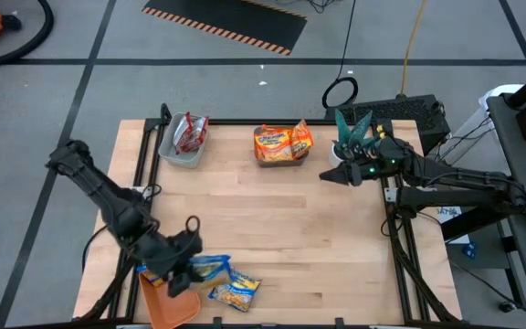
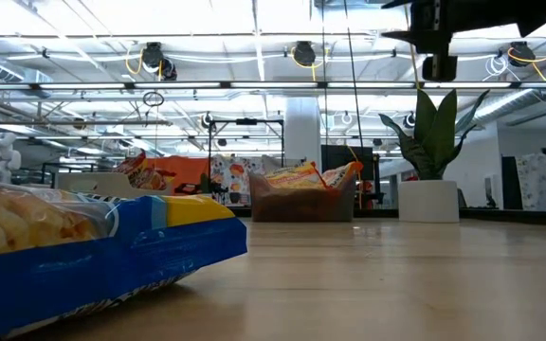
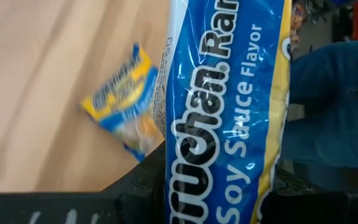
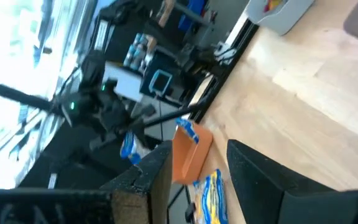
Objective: Sort Maruchan noodles
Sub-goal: Put the right blue noodle pack into the orange bin
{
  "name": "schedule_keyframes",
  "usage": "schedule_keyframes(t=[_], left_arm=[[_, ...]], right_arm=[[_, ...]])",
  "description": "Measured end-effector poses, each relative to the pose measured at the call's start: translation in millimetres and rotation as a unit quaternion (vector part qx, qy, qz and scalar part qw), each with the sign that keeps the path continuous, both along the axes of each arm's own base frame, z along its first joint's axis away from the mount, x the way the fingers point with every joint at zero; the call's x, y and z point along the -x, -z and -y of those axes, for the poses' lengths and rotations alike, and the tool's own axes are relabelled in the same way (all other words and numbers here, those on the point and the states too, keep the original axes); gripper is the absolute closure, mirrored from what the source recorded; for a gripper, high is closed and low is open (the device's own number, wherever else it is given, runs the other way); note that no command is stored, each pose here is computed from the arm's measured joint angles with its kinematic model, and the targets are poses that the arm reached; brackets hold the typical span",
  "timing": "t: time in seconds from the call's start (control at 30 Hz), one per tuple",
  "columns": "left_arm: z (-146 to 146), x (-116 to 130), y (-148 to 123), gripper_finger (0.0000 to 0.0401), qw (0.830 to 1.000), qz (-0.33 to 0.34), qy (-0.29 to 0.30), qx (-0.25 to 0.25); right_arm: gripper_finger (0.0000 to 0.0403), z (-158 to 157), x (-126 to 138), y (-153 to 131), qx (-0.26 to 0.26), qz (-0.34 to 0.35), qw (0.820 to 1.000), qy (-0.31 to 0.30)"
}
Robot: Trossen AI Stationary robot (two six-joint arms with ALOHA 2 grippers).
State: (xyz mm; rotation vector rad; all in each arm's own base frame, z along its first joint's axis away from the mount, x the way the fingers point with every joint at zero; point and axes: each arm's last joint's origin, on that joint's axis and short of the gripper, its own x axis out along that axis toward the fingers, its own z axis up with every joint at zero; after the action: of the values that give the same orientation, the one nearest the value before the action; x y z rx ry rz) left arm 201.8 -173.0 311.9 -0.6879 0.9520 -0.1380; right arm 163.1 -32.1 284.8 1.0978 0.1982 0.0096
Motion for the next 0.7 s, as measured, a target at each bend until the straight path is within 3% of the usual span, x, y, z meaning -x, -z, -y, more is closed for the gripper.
schedule_keyframes(t=[0.33,0.7], left_arm=[[30,48,10,0.027,0.994,-0.107,-0.011,0.013],[51,89,33,0.027,0.975,-0.211,-0.055,-0.039]], right_arm=[[0.0257,0,-1,-3,-0.043,0.012,0.997,0.056],[0.0257,-10,-4,-3,-0.04,0.014,0.991,0.13]])
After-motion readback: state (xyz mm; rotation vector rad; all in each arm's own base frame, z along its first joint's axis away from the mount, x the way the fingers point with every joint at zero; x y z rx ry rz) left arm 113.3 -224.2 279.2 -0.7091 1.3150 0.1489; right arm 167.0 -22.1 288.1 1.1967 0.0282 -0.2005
